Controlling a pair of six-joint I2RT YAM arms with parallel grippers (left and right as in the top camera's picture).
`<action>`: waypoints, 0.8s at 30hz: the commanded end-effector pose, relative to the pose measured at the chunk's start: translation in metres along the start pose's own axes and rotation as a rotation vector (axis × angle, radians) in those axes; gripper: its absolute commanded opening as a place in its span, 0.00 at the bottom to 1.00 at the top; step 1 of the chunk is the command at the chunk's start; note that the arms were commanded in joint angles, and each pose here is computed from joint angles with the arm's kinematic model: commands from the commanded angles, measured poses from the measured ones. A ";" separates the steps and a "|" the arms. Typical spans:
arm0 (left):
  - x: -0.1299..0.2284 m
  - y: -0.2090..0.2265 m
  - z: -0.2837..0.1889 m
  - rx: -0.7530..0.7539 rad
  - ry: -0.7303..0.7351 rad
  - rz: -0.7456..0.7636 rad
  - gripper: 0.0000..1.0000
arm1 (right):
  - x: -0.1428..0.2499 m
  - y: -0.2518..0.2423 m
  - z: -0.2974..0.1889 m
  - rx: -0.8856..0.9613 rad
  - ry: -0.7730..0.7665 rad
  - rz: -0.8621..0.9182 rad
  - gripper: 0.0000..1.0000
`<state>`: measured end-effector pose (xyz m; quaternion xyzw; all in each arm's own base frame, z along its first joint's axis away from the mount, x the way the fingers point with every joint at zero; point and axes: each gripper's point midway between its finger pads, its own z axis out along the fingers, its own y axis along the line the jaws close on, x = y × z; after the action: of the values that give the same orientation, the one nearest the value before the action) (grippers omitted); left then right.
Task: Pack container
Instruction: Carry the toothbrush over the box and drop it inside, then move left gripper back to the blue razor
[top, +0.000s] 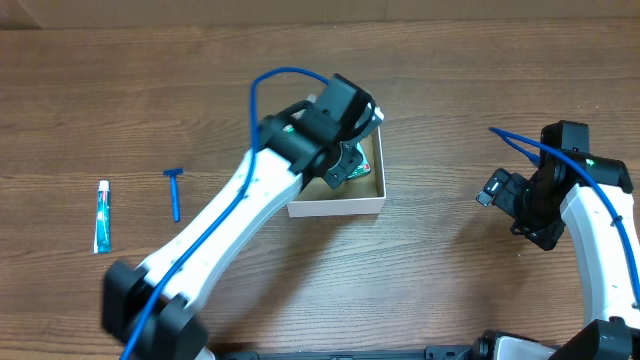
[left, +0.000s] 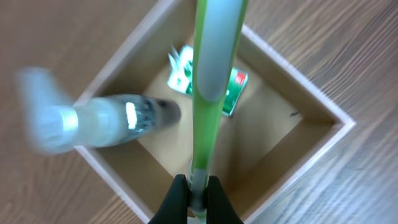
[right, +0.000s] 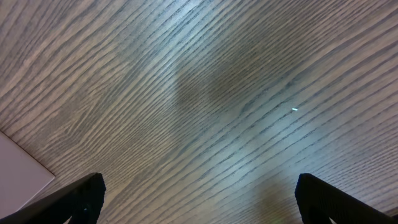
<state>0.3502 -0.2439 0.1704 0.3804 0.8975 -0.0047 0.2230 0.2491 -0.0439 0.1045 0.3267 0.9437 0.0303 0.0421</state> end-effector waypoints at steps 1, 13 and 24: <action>0.019 0.001 0.041 -0.002 0.116 0.010 0.04 | -0.005 0.003 -0.006 -0.014 -0.023 -0.005 1.00; 0.020 0.004 0.053 0.000 0.151 -0.006 0.50 | -0.005 0.003 -0.006 -0.014 -0.023 -0.005 1.00; 0.003 0.063 -0.089 -0.201 0.020 -0.340 0.99 | -0.006 0.003 -0.006 -0.013 -0.024 -0.005 1.00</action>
<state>0.3514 -0.2188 0.1842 0.3072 0.9383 0.0389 0.1539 0.2487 -0.0439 0.1045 0.3266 0.9438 0.0300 0.0412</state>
